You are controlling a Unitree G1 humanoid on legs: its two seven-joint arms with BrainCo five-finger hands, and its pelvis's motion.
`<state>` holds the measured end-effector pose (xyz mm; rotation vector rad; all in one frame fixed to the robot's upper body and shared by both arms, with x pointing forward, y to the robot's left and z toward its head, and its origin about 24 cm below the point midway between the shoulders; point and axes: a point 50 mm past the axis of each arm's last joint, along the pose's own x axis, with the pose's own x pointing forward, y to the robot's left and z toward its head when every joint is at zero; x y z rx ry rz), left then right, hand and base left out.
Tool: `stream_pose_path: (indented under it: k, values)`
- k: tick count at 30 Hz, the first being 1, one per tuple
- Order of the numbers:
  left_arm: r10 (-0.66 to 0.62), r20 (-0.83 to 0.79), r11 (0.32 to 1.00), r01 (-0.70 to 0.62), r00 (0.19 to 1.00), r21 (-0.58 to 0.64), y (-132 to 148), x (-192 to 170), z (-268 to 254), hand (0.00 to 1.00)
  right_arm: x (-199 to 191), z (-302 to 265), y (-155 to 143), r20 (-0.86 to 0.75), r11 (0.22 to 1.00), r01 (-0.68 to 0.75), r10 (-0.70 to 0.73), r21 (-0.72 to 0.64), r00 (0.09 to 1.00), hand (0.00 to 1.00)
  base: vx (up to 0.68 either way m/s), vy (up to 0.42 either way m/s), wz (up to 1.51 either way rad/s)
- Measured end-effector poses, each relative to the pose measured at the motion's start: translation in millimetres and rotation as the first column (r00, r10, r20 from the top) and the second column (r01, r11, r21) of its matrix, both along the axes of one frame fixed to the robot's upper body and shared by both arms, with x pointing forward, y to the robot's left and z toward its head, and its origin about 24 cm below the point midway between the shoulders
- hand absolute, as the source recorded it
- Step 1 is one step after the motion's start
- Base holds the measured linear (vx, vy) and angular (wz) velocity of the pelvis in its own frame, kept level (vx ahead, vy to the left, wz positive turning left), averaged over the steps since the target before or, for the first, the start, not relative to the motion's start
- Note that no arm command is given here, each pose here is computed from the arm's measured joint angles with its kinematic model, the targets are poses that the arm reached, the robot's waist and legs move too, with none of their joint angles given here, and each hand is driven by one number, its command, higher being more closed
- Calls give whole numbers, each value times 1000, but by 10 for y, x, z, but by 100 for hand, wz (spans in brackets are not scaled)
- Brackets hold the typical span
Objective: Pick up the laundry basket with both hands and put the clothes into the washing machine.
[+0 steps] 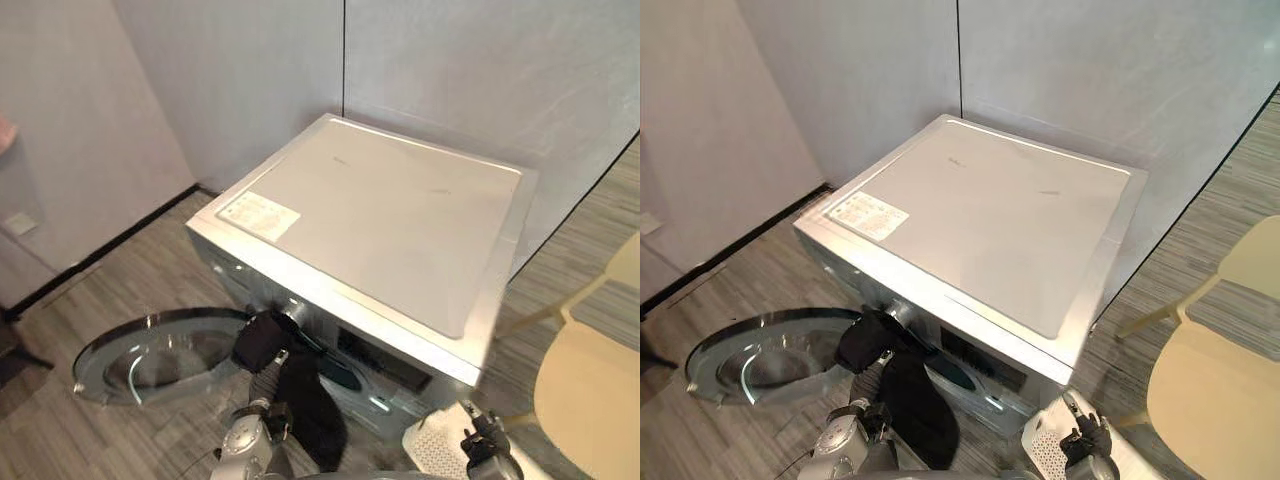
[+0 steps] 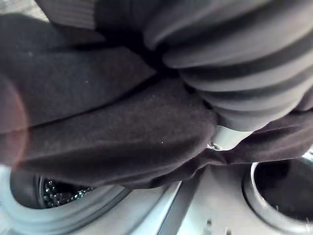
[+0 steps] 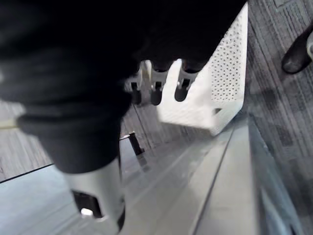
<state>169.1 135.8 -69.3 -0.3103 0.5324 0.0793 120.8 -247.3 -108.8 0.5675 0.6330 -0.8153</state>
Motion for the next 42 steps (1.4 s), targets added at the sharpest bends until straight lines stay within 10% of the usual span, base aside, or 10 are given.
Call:
stream_pose_path:
  k: [10, 21, 42]
  values:
    - [26, 5, 997, -27, 1000, 68, 245, 18, 10, 100, -78, 249, -697, 23, 965, 202, -201, -166, 979, 0, 175, 452, -44]
    - [84, 19, 995, -85, 996, 56, 249, 131, 30, 100, -306, -308, 235, -159, 992, 53, -34, 118, 987, 0, -94, 38, -36]
    - [74, -121, 997, -68, 990, 47, 220, -51, -242, 100, -475, -481, 457, -260, 978, -84, 134, 193, 956, 0, -11, -59, -3]
